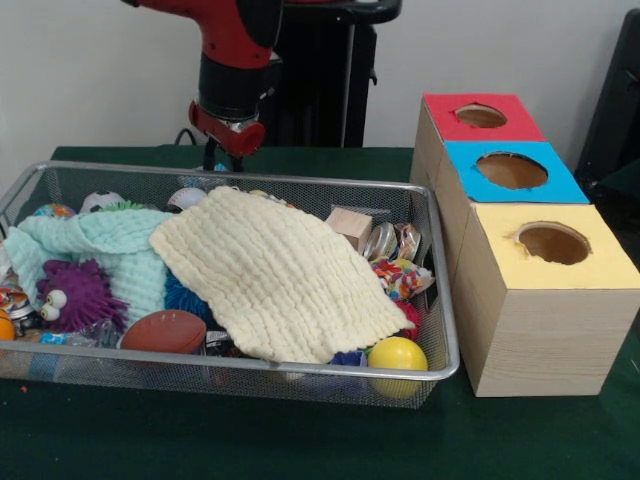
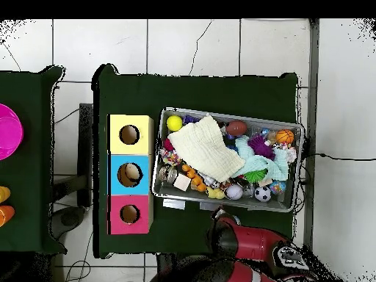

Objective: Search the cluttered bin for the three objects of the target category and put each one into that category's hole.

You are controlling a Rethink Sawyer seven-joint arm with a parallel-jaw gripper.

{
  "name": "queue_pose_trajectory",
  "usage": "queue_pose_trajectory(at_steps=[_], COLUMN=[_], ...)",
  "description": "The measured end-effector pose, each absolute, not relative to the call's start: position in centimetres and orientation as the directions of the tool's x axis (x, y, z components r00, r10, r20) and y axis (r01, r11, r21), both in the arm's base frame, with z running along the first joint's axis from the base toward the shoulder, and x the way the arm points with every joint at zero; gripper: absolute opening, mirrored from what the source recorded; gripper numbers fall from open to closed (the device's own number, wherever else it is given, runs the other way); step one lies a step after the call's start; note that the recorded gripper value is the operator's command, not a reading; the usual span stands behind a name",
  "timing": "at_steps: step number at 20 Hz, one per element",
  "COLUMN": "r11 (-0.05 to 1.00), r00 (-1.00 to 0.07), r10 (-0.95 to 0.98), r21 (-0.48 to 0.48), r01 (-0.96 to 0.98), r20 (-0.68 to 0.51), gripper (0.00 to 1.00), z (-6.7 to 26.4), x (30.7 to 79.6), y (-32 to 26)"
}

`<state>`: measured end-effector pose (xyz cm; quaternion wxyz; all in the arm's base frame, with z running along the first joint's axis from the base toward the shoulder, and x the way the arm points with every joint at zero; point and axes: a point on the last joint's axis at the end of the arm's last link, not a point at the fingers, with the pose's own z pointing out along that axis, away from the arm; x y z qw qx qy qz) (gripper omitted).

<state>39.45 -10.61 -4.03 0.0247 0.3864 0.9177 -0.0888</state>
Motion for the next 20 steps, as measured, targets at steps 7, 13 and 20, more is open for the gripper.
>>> queue_pose_trajectory(at_steps=[7, 13, 20], r11=[0.691, 0.691, 0.687], r00=[-0.705, -0.706, -0.704], r10=[0.698, 0.698, 0.7], r21=[-0.145, -0.145, -0.154], r01=[0.709, 0.708, 0.71], r20=[-0.121, -0.12, -0.123], gripper=[1.0, 1.0, 0.0], z=[-4.19, -4.2, -4.07], x=[39.39, 39.38, 39.04], y=[-10.57, -10.55, -11.09])
